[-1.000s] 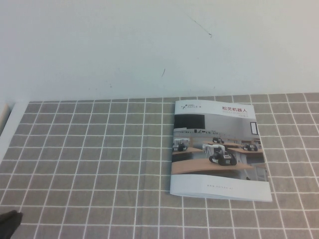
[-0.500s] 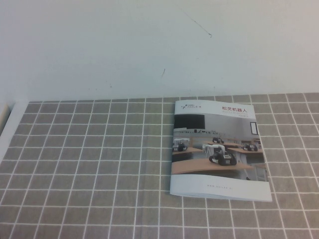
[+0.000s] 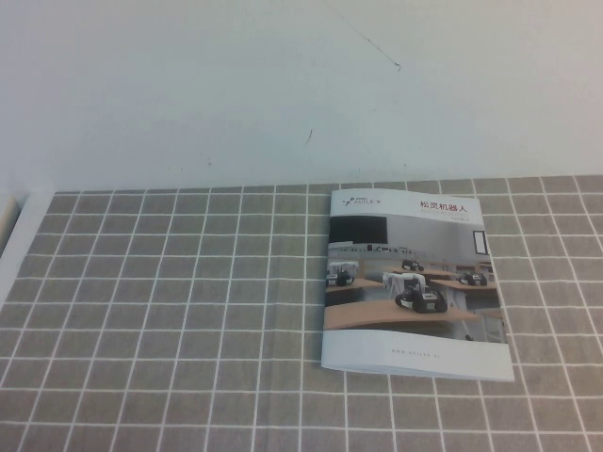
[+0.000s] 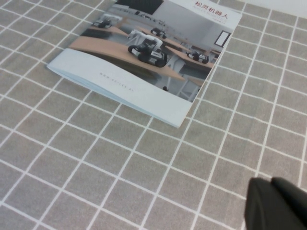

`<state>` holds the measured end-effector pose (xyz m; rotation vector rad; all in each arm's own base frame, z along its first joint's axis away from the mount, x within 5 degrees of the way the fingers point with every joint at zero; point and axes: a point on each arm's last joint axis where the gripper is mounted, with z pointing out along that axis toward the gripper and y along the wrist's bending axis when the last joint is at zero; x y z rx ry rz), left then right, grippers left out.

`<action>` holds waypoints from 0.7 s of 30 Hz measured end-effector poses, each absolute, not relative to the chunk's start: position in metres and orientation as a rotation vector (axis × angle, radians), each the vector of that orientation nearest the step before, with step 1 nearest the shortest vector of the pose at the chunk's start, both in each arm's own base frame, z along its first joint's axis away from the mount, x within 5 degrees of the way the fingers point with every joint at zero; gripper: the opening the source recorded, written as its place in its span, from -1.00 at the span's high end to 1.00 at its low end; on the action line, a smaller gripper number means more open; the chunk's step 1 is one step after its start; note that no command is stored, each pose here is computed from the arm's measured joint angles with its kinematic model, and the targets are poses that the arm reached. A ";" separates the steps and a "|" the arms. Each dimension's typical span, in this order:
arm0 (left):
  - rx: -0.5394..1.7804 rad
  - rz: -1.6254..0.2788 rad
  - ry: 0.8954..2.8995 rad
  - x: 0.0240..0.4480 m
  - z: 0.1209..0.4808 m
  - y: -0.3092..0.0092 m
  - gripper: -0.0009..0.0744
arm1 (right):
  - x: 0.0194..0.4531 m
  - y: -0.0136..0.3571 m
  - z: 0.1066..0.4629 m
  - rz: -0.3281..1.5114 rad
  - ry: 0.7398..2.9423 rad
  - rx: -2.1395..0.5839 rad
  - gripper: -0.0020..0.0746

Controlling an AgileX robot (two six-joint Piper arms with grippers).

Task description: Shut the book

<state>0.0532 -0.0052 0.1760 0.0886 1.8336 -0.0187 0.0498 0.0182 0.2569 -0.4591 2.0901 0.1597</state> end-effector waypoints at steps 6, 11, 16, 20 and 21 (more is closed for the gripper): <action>0.021 0.031 1.836 0.053 0.176 -0.001 0.98 | 0.050 0.018 0.257 0.160 2.090 -0.459 0.95; 0.014 0.036 1.836 0.053 0.176 -0.001 0.98 | 0.050 0.018 0.257 0.160 2.090 -0.459 0.95; 0.016 0.034 1.836 0.053 0.176 -0.001 0.98 | 0.050 0.018 0.257 0.160 2.090 -0.459 0.95; 0.028 0.024 1.835 0.053 0.176 -0.002 0.98 | 0.050 0.018 0.257 0.160 2.090 -0.459 0.95; 0.033 0.021 1.835 0.053 0.176 -0.002 0.98 | 0.050 0.018 0.257 0.160 2.090 -0.459 0.95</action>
